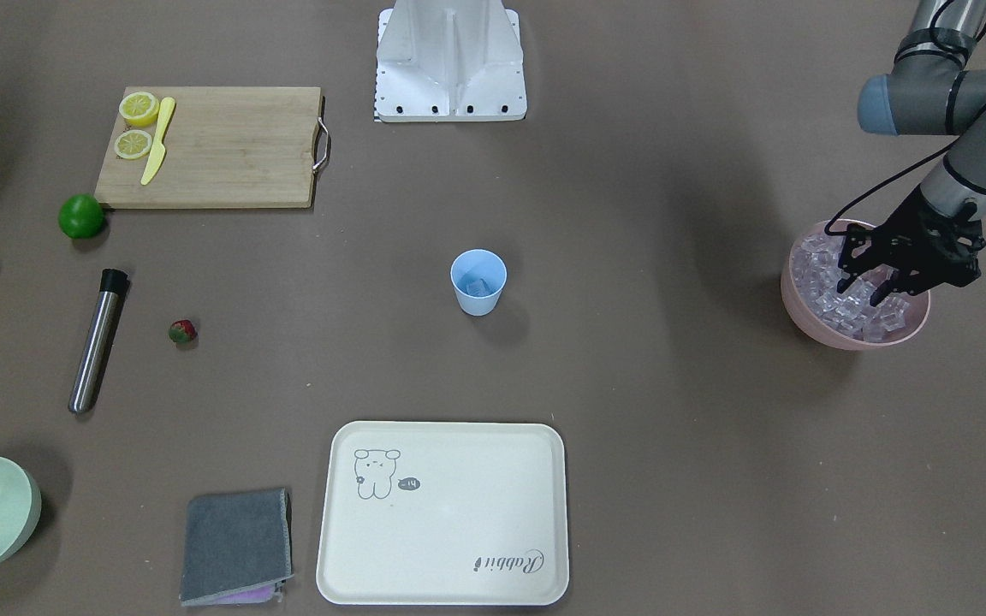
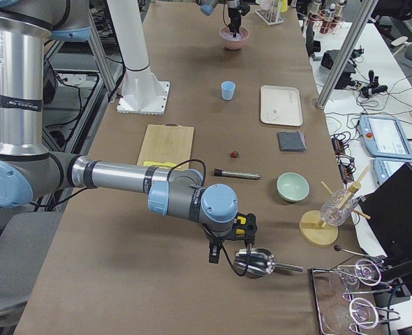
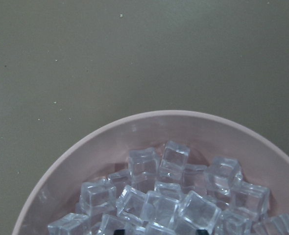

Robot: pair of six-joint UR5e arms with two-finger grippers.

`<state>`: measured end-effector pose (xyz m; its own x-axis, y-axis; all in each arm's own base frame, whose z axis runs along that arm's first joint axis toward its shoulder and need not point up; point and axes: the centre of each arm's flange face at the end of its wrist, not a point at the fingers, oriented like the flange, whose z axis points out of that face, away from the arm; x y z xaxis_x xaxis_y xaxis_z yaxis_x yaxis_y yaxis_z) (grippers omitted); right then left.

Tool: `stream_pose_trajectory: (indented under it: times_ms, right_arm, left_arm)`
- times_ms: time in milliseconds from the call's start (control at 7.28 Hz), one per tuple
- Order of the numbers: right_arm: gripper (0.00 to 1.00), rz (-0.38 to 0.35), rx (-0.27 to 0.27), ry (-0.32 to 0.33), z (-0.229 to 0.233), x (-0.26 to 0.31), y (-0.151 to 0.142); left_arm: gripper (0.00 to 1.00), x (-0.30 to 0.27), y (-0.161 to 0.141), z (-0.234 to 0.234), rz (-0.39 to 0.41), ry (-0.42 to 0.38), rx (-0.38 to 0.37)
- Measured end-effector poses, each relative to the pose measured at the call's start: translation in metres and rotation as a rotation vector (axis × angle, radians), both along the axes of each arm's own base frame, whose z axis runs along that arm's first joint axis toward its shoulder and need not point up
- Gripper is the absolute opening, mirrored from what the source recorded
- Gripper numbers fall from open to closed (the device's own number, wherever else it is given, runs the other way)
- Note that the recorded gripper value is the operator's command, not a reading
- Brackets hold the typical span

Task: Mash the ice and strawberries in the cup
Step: 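Grasp a third ice cube with the left gripper and lift it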

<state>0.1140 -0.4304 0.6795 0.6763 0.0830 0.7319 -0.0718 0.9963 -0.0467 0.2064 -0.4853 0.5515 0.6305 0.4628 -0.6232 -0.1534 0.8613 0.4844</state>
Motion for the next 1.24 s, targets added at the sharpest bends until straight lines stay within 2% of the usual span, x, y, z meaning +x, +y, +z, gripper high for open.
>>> stream_pose_trajectory:
  times_ms: [137, 275, 686, 961, 1098, 1236]
  right_arm:
    - [1.00, 0.000, 0.002, 0.000, -0.001, 0.000, -0.001]
    - [1.00, 0.000, 0.004, 0.000, -0.001, 0.000, -0.001]
    - [1.00, 0.001, 0.006, 0.000, -0.003, 0.000, -0.002]
    - [1.00, 0.001, 0.011, 0.001, -0.006, 0.000, -0.004]
    - [1.00, 0.002, 0.014, 0.001, -0.008, 0.001, -0.006]
    - [1.00, 0.002, 0.017, 0.001, -0.009, 0.001, -0.008]
  left_arm:
    - [0.04, 0.000, 0.001, 0.000, 0.000, 0.000, 0.000]
    - [0.00, -0.001, 0.001, -0.001, 0.001, 0.001, 0.002]
    - [0.00, -0.026, -0.002, -0.023, -0.004, 0.063, 0.000]
    - [0.00, -0.064, -0.012, -0.059, -0.044, 0.137, 0.019]
    - [0.00, -0.069, -0.026, -0.088, -0.073, 0.178, 0.011]
    - [0.00, -0.059, -0.049, -0.133, -0.120, 0.235, -0.027]
